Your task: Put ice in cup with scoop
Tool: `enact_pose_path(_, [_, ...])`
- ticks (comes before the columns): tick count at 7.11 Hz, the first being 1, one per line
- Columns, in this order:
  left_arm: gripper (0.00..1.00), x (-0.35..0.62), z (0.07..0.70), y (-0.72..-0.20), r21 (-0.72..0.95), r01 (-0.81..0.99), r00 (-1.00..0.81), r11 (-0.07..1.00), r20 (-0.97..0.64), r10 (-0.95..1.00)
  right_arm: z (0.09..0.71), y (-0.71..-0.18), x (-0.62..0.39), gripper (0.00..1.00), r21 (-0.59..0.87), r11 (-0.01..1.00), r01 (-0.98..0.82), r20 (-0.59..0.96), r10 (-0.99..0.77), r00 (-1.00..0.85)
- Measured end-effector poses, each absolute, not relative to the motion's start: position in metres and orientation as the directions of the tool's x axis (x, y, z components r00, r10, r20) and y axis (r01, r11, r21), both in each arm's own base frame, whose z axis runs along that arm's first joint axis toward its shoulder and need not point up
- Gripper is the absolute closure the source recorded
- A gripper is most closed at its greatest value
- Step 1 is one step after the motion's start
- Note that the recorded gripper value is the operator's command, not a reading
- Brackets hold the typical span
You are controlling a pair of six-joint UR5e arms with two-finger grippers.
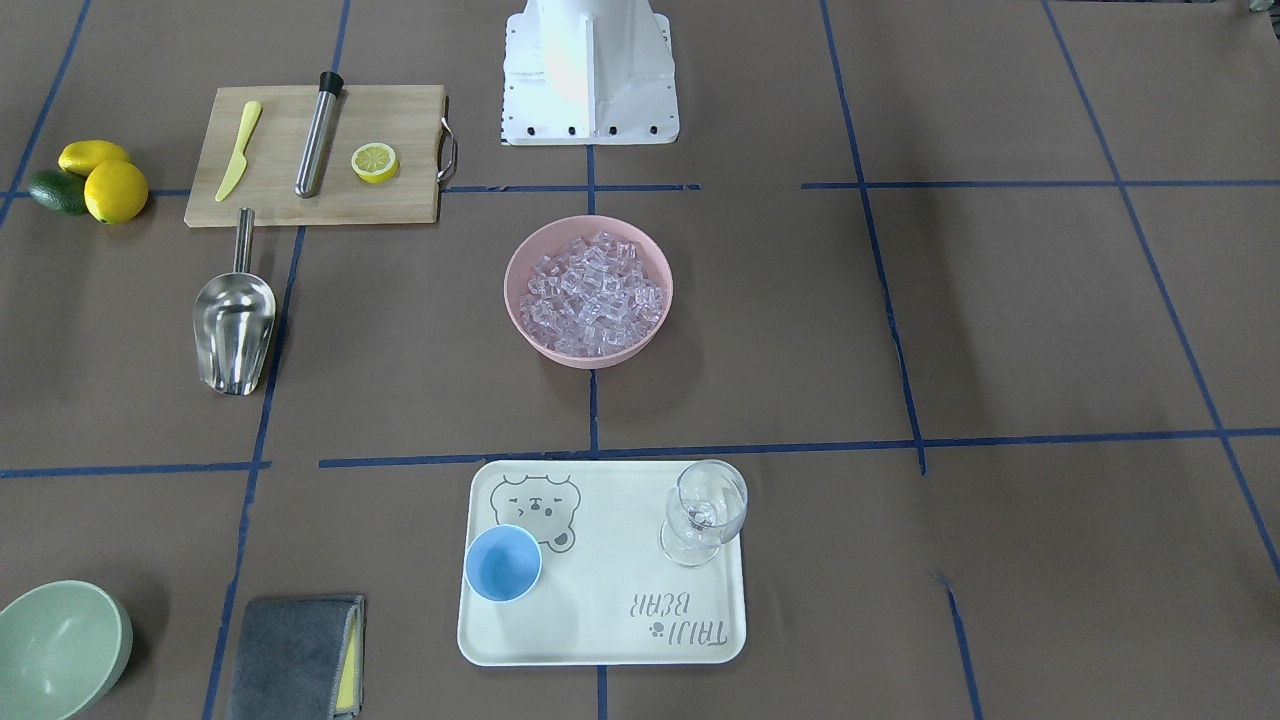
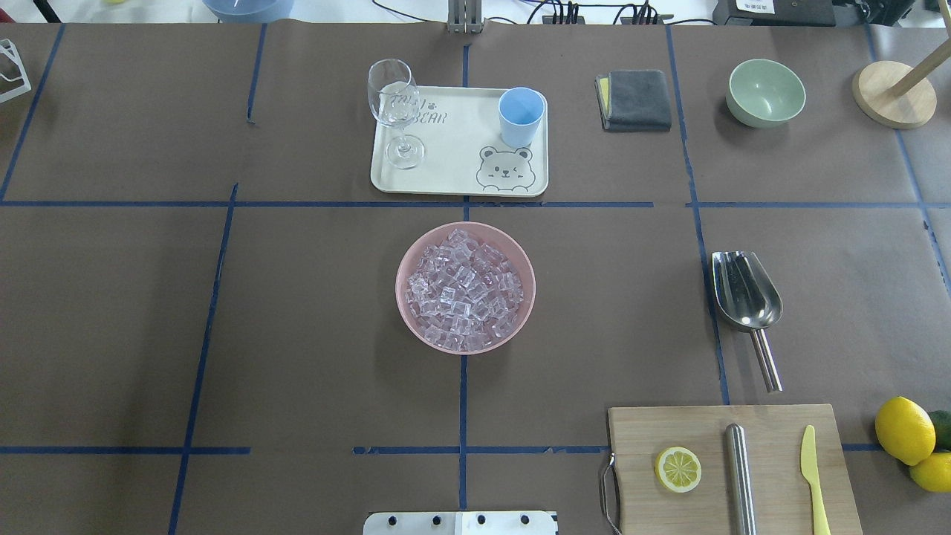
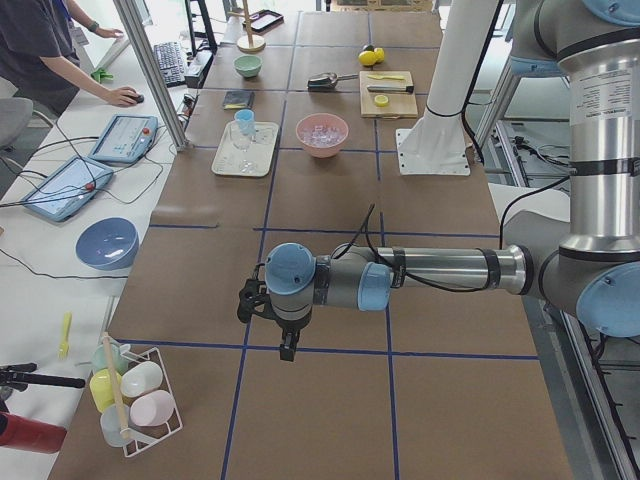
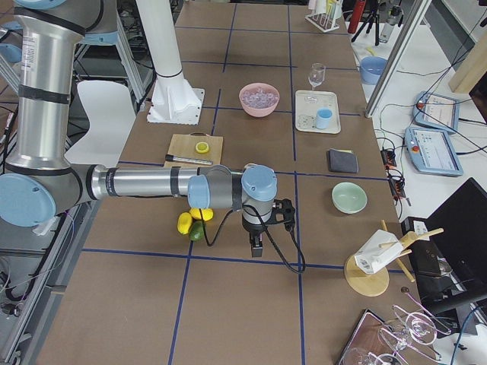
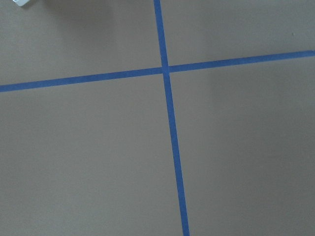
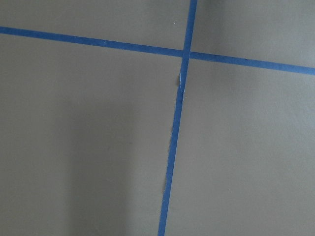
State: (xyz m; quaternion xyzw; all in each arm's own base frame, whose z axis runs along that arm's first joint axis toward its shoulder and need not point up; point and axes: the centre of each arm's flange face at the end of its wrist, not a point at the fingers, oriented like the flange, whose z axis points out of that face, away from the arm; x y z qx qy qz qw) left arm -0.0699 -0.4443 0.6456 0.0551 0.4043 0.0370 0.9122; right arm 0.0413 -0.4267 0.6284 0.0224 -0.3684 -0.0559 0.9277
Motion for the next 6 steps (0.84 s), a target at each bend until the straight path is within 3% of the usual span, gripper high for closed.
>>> enact_pose_path(6, [0.00, -0.0755, 0.6348, -0.4485, 0.154, -0.011, 0.673, 0.988, -0.730, 0.122, 0.6204, -0.4301, 0.0412, 0.00, 0.098, 0.992, 0.083, 0.681, -0.128, 0.721])
